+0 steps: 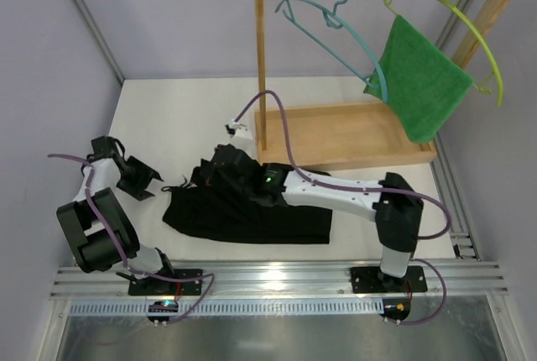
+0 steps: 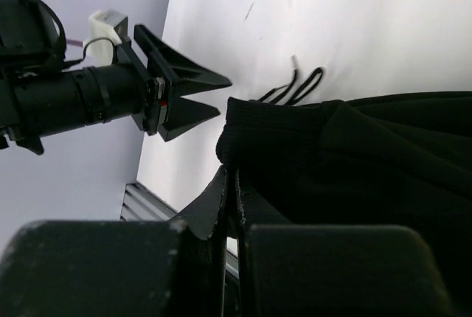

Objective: Place the trousers on the hanger
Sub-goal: Fold the trousers

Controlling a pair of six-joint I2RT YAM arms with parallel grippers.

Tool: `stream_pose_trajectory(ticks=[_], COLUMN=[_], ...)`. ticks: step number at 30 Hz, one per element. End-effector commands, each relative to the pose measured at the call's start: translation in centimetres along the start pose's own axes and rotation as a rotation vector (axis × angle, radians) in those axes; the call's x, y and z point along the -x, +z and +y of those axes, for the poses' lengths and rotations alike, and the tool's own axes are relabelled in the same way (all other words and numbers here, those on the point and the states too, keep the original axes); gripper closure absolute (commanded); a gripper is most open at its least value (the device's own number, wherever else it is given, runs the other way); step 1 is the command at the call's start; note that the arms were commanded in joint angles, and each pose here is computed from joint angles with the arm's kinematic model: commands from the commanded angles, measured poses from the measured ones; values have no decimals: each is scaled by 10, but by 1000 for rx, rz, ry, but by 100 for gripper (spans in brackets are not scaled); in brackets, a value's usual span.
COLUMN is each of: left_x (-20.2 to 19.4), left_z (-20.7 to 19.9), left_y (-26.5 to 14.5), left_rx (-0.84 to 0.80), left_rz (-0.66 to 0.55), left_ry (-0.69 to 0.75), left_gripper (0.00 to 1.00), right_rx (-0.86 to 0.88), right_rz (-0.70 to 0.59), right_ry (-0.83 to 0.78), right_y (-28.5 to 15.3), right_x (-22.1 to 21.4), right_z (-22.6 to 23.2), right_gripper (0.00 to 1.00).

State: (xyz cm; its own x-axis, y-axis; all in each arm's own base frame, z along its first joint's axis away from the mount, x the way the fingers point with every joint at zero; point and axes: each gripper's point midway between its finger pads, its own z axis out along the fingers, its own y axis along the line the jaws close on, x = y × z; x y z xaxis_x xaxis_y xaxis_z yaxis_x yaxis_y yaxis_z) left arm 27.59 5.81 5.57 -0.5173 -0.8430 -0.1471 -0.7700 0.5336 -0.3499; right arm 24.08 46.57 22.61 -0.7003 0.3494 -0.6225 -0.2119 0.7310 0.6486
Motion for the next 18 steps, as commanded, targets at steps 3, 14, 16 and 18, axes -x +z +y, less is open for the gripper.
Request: stream_pose_trajectory(ticks=[3,14,16,18], left_x=[17,25,11,-11], left_z=[-4,-24,-33,-38], left_y=[-4,-61,-66,-72], left_rx=[-96,-124,-113,-119], left_rz=[-14,-191,-189,-160], left_ry=[-46,52,120,189], left_gripper=[46,44,43,43], right_rx=[336,235,132,41], right_rz=[40,159,201,198], right_ry=[92,-140,-187,-226], right_y=[30,11,-4,-27], right_x=[-15,-3,-3,6], right_z=[91,58,24,-17], right_gripper=[96,36,34,34])
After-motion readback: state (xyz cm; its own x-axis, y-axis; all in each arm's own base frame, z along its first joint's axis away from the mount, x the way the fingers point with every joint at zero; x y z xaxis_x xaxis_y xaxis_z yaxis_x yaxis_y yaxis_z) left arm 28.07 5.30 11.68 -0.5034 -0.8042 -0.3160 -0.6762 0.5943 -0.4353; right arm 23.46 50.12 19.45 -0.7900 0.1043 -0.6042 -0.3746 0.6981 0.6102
